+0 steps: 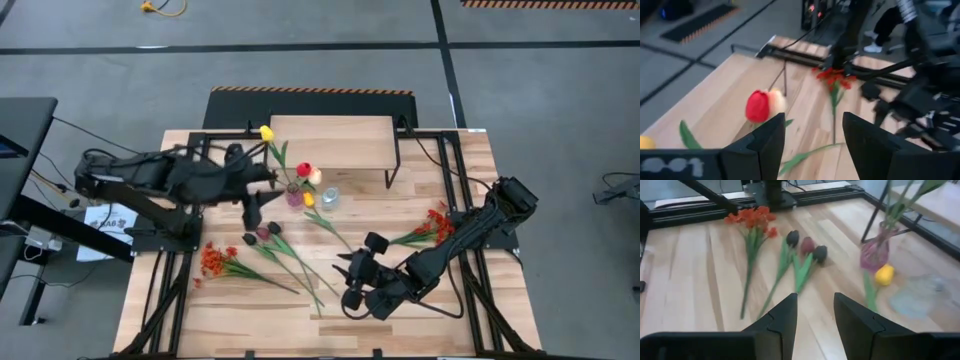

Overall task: Pick and place flowers into a vace then onto a shelf
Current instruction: Put the bottom orange flowers into the violet vase

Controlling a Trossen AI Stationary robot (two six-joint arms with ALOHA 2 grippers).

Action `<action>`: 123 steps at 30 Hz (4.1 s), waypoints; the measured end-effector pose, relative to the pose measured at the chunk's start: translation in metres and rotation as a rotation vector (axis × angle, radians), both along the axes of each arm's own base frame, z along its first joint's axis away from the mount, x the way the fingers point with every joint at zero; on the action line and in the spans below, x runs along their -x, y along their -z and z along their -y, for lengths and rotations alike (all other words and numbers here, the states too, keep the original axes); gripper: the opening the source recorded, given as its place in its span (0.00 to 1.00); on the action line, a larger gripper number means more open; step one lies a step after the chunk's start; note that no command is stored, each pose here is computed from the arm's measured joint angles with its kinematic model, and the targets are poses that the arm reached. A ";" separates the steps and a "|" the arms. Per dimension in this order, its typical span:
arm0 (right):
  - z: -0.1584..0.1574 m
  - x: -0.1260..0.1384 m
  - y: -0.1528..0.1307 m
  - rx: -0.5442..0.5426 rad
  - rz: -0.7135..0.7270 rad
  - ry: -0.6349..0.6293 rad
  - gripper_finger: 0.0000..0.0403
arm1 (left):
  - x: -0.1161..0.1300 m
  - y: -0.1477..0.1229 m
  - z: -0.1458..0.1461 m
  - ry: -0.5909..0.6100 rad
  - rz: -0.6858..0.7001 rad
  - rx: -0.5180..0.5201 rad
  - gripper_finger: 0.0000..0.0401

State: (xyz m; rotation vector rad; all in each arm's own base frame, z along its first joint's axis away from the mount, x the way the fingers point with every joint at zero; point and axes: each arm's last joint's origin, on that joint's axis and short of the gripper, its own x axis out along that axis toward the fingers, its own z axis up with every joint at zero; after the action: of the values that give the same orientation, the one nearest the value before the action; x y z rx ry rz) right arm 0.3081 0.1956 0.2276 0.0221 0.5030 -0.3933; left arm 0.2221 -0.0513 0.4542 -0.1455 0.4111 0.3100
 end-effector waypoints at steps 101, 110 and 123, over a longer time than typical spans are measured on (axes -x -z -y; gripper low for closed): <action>-0.023 -0.083 0.054 0.032 0.415 -0.259 0.30 | 0.066 0.162 0.151 0.451 0.378 -0.401 0.47; 0.000 -0.104 0.051 -0.088 0.372 -0.468 0.30 | 0.066 0.161 0.152 0.470 0.393 -0.385 0.47; 0.009 -0.107 0.064 -0.156 0.240 -0.521 0.30 | 0.066 0.161 0.152 0.470 0.395 -0.386 0.47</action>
State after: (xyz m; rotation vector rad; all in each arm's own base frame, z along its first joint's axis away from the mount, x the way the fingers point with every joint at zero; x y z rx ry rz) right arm 0.4146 0.1868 0.1640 0.0864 0.2849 0.1589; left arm 0.1562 -0.2032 0.2934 0.2645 -0.0179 -0.1088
